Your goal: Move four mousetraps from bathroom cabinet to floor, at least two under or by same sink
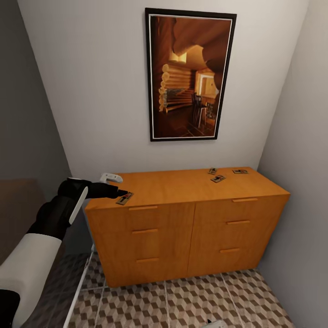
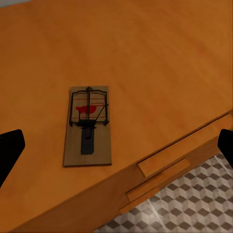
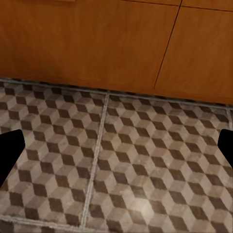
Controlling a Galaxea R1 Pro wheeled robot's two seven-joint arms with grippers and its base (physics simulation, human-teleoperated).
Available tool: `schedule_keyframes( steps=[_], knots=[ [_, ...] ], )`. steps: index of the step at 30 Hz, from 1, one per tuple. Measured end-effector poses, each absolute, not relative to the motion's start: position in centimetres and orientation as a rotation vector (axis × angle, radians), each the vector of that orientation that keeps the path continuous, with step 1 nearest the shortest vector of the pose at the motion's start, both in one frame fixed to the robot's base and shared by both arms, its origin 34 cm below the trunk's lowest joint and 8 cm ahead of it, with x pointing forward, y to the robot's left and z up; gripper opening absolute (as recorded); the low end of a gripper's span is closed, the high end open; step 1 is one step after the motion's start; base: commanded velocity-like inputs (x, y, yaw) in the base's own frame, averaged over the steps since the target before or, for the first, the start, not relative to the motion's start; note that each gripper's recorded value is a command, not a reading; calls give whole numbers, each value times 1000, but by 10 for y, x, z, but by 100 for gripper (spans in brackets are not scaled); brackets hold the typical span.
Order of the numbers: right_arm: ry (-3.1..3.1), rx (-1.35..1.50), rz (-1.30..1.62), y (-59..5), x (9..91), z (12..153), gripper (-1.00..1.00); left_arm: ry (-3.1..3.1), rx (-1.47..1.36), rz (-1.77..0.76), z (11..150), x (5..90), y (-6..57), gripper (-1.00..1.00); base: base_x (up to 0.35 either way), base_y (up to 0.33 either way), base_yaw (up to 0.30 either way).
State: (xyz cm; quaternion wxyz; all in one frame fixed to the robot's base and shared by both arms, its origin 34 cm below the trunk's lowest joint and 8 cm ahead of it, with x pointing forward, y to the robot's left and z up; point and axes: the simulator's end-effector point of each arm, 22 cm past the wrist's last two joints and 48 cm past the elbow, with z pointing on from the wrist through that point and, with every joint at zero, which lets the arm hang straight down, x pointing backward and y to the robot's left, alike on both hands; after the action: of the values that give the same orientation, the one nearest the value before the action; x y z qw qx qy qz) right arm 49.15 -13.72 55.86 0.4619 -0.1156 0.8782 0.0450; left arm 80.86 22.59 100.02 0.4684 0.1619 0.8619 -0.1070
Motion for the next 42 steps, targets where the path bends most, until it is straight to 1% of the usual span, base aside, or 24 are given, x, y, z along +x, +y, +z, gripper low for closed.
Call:
schedule_keyframes(
  steps=[13, 34, 42],
  knots=[
    [2162, -284, 115, -135, 491, 558, 100, 2102, 443, -342, 1003, 802, 211, 100, 0, 0, 0],
    [2163, -283, 115, -135, 491, 558, 100, 2101, 445, -350, 1003, 802, 210, 100, 0, 0, 0],
    [2163, -284, 116, -135, 490, 558, 100, 2106, 445, -350, 1001, 802, 210, 100, 63, 0, 0]
  ],
)
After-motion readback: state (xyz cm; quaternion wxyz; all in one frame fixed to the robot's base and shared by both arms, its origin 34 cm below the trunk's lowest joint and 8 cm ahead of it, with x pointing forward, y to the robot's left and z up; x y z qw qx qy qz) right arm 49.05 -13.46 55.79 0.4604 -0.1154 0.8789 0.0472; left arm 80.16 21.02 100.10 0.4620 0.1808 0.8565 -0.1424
